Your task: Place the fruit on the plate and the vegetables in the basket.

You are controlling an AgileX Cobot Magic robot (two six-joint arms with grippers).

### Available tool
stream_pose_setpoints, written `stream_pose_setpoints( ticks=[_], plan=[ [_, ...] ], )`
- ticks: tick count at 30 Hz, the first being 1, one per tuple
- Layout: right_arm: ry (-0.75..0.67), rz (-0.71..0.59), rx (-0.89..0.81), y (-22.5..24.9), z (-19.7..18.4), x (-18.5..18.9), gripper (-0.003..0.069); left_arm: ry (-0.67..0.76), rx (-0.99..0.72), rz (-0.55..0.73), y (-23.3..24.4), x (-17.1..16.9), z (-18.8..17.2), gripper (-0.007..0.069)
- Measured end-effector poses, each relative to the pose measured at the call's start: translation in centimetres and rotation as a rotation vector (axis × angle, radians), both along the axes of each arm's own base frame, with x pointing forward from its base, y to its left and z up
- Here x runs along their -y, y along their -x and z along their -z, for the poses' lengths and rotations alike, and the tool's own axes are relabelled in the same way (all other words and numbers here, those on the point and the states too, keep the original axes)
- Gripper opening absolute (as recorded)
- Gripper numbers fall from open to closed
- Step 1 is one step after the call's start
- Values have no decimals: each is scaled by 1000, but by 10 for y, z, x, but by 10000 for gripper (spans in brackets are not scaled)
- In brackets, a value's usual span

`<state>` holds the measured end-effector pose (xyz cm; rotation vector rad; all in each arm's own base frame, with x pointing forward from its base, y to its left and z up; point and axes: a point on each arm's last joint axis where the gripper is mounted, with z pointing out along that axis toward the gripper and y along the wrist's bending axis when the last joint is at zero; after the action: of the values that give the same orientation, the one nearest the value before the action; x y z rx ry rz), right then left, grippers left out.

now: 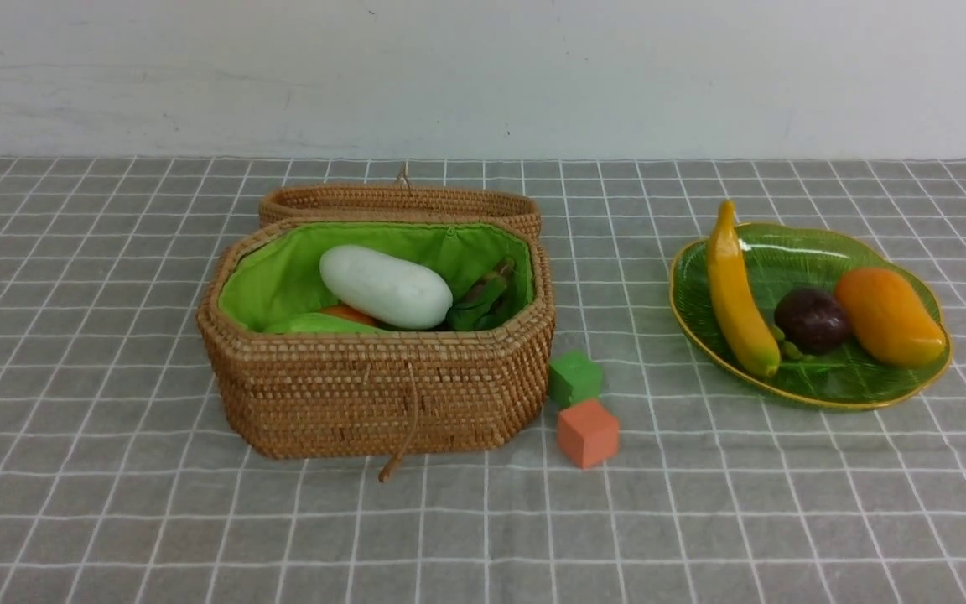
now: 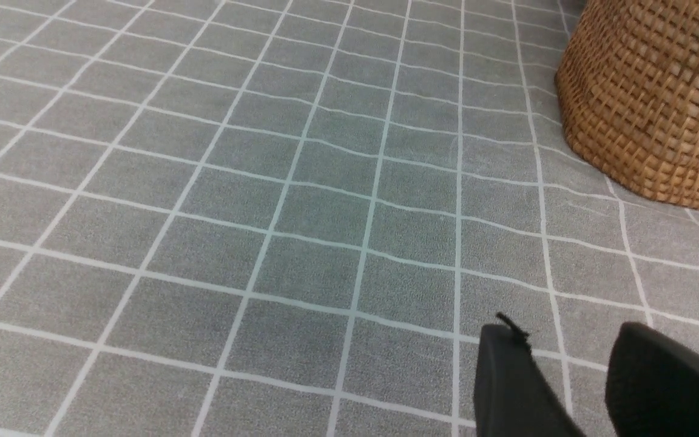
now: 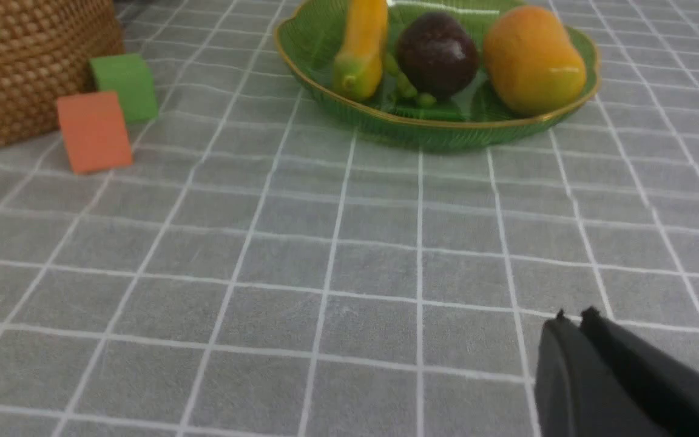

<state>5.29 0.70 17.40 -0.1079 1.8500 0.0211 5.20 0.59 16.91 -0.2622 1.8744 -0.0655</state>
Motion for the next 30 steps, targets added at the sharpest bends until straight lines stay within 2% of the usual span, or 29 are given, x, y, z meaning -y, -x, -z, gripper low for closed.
stream_pose_setpoints(
  ticks=[8,23,30],
  plan=[
    [-63,-6,-15,1,0,-2,32,0,0,0,0,0,0,239],
    [-67,-6,-17,1,0,-2,41,0,0,2,0,0,0,239],
    [-67,-6,-17,1,0,-2,52,0,0,44,0,2,0,239]
  ],
)
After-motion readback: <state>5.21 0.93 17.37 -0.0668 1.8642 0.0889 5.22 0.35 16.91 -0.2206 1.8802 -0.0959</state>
